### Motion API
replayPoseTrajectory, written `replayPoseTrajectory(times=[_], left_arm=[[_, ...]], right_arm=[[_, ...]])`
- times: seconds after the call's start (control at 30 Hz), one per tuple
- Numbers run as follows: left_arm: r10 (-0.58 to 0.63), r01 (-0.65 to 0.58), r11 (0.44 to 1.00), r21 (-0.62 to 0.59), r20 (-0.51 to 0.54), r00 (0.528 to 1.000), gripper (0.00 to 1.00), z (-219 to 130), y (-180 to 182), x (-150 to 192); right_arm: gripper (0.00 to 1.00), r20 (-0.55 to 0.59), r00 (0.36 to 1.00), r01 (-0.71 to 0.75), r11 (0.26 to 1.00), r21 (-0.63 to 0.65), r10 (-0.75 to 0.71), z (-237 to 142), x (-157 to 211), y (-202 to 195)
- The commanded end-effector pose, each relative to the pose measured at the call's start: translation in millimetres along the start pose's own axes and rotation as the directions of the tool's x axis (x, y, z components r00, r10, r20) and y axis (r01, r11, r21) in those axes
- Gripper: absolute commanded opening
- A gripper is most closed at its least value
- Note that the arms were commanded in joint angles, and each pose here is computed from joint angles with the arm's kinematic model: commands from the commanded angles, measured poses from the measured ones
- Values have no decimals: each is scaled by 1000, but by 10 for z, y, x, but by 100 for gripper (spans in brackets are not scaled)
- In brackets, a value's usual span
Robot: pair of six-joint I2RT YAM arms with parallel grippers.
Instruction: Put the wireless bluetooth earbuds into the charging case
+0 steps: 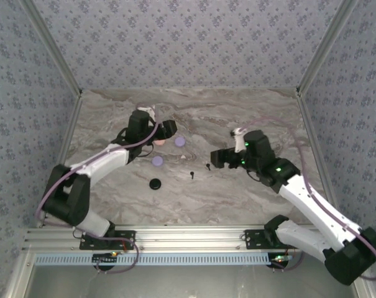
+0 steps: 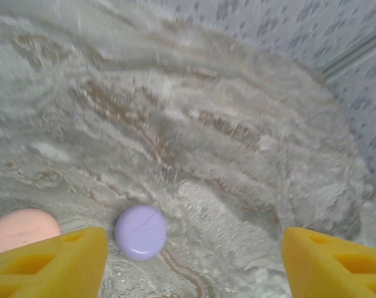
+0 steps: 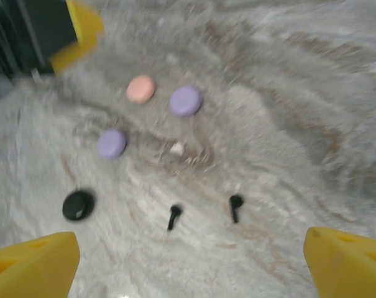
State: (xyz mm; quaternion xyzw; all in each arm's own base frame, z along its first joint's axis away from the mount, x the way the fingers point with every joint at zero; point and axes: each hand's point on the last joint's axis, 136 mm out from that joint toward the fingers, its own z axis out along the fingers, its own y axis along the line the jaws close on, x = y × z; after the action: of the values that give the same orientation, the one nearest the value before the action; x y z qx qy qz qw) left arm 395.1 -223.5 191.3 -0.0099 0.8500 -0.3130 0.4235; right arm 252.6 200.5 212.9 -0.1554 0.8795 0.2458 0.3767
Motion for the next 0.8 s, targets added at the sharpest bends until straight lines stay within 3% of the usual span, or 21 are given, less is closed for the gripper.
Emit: replayPoseTrajectory(times=[0.0,0.17,0.27,0.53,0.77], left_arm=[[27,-24,996,-92,37,999,78,-247,249,-84],[-74,86,989,-119,104,992,82,-566,555,-183],[-106,126,982,-141,136,985,84,-725,711,-198],[-184,234,946,-224,222,957,89,-1126,1141,-177],[-209,293,913,-284,291,934,94,-1476,1392,-193]], right_arm=[[95,-54,979,195,979,-66,-199,187,113,374],[98,-139,864,457,870,-182,-483,652,467,914],[98,-201,815,504,836,-216,-544,925,591,1097],[95,-387,810,444,892,-85,-441,1648,714,1467],[82,-465,817,373,928,-22,-340,2105,875,1615]])
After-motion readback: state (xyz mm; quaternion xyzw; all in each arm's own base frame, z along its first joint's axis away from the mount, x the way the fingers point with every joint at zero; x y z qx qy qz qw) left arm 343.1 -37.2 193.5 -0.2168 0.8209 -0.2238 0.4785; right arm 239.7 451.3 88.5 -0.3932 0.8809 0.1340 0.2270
